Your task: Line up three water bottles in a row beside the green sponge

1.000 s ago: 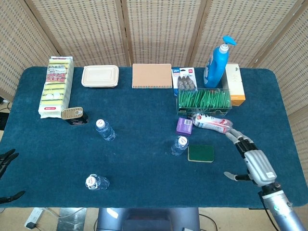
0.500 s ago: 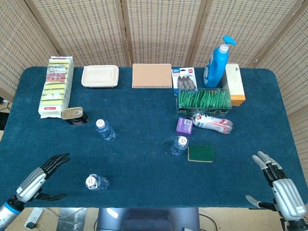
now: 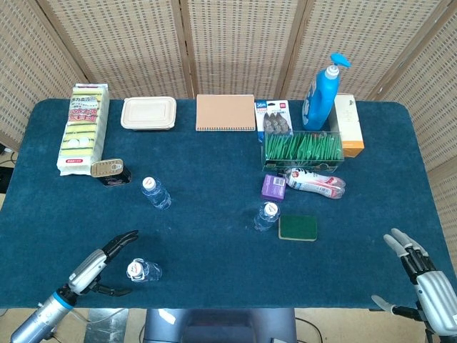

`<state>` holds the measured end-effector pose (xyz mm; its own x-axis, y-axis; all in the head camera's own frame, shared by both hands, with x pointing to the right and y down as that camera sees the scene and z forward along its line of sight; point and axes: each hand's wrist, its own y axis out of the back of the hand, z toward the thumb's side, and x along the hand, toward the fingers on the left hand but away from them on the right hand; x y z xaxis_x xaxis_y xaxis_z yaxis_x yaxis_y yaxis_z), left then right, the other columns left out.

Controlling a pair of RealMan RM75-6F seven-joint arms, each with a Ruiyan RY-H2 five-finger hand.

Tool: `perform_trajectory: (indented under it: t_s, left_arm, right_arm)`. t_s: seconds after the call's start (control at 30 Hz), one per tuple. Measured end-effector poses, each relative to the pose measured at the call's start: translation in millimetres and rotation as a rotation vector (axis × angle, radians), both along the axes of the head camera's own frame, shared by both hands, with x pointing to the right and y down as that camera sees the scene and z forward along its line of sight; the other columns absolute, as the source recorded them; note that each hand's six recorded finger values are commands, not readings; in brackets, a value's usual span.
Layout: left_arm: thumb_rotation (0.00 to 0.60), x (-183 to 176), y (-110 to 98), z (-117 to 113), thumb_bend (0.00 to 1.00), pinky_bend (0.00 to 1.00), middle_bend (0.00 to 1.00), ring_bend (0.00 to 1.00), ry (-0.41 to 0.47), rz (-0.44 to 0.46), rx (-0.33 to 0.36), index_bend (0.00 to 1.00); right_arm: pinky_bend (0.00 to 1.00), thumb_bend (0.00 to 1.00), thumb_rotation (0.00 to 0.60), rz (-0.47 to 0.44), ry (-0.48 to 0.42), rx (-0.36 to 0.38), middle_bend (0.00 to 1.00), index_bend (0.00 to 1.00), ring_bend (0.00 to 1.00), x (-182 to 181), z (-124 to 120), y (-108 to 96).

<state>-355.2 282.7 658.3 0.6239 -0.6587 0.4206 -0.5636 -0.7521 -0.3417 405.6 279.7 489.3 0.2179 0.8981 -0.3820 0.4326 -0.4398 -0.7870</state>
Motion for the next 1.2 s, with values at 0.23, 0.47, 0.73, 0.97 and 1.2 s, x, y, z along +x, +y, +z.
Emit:
perform_trajectory:
  t_s: [0.23,0.47,0.73,0.97,1.2]
  left_arm:
    - [0.600,25,7,13,0.20,0.22,0.00,0.00,0.056,-0.010,-0.028,0.00]
    - [0.600,41,8,25,0.28,0.32,0.25,0.23,0.054,-0.040,-0.020,0.19]
    - [0.600,52,7,29,0.31,0.38,0.45,0.34,0.052,-0.057,-0.005,0.49]
    - [0.600,61,-2,18,0.32,0.38,0.46,0.35,0.094,-0.074,0.018,0.50]
    - [0.600,77,-38,8,0.31,0.39,0.46,0.34,0.125,-0.097,0.048,0.50]
  right_arm:
    - [0.03,0.00,0.600,-0.010,-0.044,0.008,0.00,0.05,0.00,0,-4,-3]
    - [0.03,0.00,0.600,-0.003,-0.054,0.016,0.00,0.05,0.00,2,-7,-5]
    - [0.03,0.00,0.600,0.002,-0.059,0.018,0.00,0.05,0.00,4,-8,-5]
    - [0.03,0.00,0.600,0.005,-0.061,0.019,0.00,0.05,0.00,4,-8,-6]
    - [0.03,0.00,0.600,0.009,-0.065,0.019,0.00,0.05,0.00,4,-9,-5]
